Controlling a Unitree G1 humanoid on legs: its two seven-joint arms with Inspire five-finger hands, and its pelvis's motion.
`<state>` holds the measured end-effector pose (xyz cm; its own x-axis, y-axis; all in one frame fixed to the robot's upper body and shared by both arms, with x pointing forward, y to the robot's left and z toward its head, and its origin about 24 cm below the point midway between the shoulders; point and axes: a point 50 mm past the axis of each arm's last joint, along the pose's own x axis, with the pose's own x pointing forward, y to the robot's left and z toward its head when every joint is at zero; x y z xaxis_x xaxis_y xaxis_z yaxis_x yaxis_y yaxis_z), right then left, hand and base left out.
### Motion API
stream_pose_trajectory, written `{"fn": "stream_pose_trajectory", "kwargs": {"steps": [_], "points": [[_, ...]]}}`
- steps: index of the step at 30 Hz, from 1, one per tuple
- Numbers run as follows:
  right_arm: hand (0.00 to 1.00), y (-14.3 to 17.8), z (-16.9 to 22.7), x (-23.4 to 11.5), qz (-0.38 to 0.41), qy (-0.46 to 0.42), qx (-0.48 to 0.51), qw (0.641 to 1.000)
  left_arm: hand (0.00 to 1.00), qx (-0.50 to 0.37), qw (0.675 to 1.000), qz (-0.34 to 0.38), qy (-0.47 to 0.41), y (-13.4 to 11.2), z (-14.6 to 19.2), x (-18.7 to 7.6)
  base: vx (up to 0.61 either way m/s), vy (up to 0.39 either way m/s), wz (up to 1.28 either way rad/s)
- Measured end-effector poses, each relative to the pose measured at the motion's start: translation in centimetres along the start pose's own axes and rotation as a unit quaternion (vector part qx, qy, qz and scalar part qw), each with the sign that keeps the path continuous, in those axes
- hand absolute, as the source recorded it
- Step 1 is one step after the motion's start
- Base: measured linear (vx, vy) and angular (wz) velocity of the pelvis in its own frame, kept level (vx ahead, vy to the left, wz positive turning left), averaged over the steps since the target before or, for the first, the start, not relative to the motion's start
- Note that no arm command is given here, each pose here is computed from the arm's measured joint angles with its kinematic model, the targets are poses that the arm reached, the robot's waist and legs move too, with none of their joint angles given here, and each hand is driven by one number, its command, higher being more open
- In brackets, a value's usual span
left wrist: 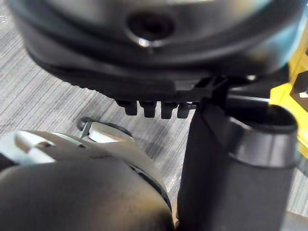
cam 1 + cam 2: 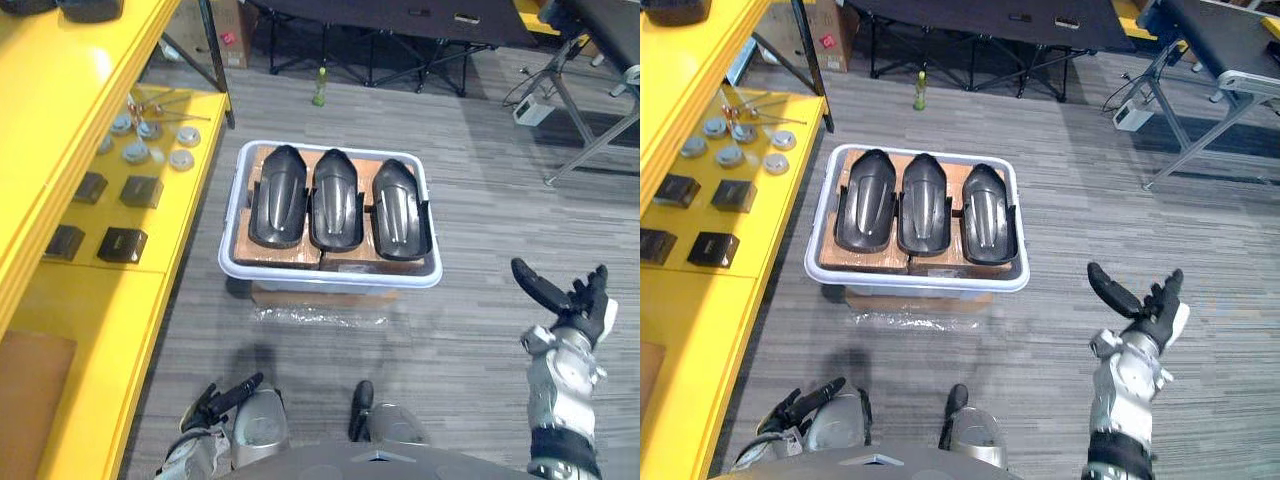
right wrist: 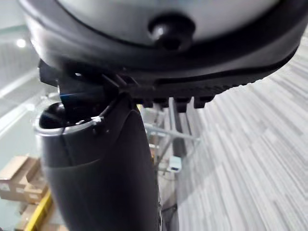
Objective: Walk over and take three plastic housings, then place them on the shelf
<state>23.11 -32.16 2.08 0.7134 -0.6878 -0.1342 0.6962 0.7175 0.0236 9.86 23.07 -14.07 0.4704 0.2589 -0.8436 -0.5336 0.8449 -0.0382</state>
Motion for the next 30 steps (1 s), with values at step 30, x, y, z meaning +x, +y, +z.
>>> {"fn": "stream_pose_trajectory", "kwargs": {"steps": [30], "points": [[1.0, 3.0, 19.4, 9.2, -0.022, -0.154, -0.132, 0.979, 1.0, 0.047, 0.99, -0.107, -0.073, -5.9, 4.1, 0.8, -0.04, 0.034, 0.06]]}}
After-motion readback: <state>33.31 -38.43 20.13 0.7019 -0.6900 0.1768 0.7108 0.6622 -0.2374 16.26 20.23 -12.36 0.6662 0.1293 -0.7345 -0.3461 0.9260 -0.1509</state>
